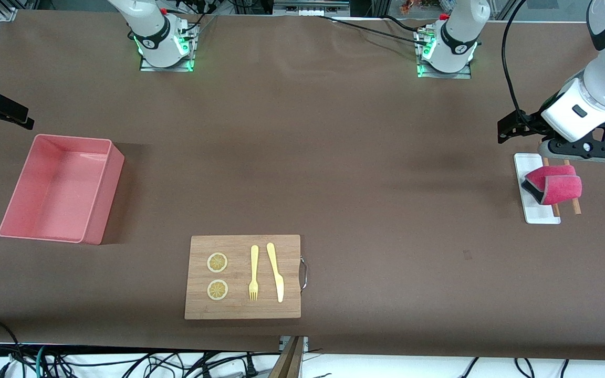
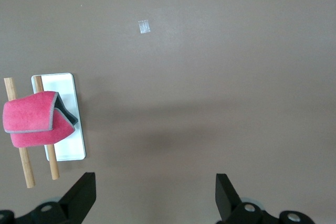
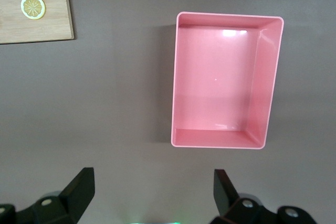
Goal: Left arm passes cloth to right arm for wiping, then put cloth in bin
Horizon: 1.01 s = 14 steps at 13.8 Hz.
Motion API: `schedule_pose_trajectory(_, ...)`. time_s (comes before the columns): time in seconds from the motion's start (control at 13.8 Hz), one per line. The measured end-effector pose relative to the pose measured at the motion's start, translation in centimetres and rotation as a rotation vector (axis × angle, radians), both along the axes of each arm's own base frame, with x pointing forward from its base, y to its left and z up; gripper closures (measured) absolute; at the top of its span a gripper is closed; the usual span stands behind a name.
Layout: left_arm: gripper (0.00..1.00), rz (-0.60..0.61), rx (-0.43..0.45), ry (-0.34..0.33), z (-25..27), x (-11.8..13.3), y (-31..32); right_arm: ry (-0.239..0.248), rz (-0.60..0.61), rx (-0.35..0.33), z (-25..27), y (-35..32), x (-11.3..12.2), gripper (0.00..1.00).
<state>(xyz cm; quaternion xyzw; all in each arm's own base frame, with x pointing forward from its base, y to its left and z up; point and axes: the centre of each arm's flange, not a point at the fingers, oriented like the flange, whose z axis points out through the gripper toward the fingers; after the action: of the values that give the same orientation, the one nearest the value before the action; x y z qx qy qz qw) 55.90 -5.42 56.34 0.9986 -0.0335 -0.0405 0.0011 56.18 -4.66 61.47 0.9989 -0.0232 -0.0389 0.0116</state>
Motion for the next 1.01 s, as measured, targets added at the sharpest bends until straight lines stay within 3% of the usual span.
schedule_pose_trajectory(1.01,0.0,0.004,0.001,0.013,-0.21,0.04,0.25,0.001,0.0,0.0,-0.03,-0.03,0.02,0.0)
